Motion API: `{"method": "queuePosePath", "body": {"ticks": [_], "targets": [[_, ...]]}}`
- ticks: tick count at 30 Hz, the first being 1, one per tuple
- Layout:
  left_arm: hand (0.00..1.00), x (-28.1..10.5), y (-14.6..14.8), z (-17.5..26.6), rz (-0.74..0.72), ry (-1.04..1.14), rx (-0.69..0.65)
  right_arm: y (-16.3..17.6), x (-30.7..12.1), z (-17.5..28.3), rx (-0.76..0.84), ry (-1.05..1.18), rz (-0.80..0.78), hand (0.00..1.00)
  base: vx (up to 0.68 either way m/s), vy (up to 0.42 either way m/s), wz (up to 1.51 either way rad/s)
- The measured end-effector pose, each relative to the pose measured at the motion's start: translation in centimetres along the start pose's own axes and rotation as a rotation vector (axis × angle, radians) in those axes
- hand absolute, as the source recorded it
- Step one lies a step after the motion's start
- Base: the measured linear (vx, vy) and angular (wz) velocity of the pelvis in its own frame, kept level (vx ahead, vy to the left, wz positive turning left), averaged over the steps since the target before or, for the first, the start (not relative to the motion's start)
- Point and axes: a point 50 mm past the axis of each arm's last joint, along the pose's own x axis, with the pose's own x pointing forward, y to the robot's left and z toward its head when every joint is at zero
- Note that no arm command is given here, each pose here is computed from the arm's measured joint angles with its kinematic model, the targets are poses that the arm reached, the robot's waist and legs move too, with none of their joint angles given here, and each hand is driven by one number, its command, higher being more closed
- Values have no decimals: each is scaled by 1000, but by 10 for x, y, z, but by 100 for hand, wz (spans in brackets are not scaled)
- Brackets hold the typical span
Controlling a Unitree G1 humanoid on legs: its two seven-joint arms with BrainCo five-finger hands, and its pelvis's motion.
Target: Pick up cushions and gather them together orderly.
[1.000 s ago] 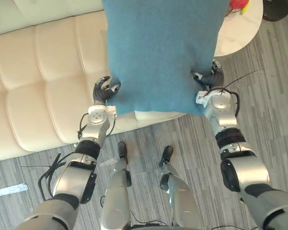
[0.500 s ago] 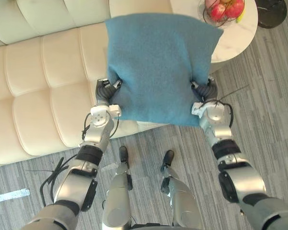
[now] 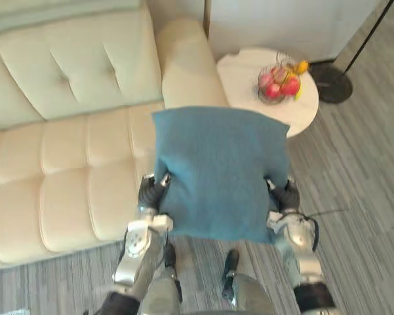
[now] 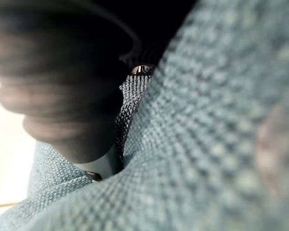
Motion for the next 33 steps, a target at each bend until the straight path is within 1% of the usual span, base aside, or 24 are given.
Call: {"method": "queuePosePath", "body": {"ticks": [8,10,17,20,26,28,33], "targets": [[100,-19,11,-14,54,72,-28,2,-11,2,-39,-23,20,100,0,6,51],[100,-20,9,-13,51,70,-42,1,-13,3,-38,-24,19,100,-32,-14,97],[100,-20,-5,-8,29,40,-133,1,-4,35,-39,-164,17,100,-76,61,132],[100,-21,-6,-8,8,39,-149,0,-3,37,-41,-174,9,100,49,92,110],[100,-23,10,-30,23,160,-82,4,-2,27,-17,-131,6,100,133,155,48],[100,-26,17,-38,37,214,-56,2,-4,14,-18,-75,-3,100,221,210,65],[100,-30,21,-39,34,225,-31,3,-4,9,-15,-53,11,100,238,79,37]]}}
